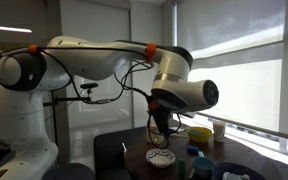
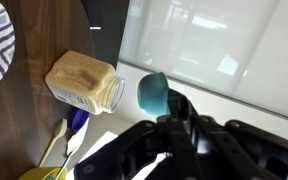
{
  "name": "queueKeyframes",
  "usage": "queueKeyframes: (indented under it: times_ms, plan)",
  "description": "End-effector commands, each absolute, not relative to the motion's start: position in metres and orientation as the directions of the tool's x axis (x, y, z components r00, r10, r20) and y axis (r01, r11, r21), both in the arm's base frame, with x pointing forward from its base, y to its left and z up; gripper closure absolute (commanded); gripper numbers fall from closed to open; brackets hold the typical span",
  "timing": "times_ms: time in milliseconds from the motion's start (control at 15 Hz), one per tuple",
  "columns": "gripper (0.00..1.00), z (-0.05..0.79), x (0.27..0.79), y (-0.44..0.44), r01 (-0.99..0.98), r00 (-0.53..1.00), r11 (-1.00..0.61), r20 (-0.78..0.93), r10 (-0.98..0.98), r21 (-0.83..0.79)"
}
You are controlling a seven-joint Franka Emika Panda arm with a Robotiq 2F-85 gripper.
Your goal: Pick up the blue measuring spoon from the white bowl and scoop one spoonful of sugar, pour the sugar into the white bowl and put the blue measuring spoon in the clear container of sugar
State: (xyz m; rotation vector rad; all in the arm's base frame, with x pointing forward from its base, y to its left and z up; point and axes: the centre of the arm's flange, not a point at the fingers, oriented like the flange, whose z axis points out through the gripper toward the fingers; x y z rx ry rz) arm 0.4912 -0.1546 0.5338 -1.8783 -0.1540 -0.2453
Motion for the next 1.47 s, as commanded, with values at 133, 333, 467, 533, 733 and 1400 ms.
queueKeyframes:
  times_ms: [133,333,467,533,733,1400]
  plan:
    - [0.98,0.524,0.44,-0.166,0.196,0.958,-0.299,0.247,-0.146,-0.934]
    - [0.98,0.52,0.428,-0.172,0.201,0.947,-0.304,0.264,-0.183,-0.931]
    - [0.92,0.518,0.44,-0.182,0.18,0.96,-0.313,0.237,-0.152,-0.932]
    - [0.92,0.518,0.438,-0.181,0.183,0.958,-0.313,0.24,-0.155,-0.932]
    - [0.98,0.518,0.436,-0.18,0.184,0.957,-0.313,0.243,-0.159,-0.932]
    - [0.98,0.473,0.426,-0.21,-0.021,0.966,-0.349,0.071,-0.249,-0.937]
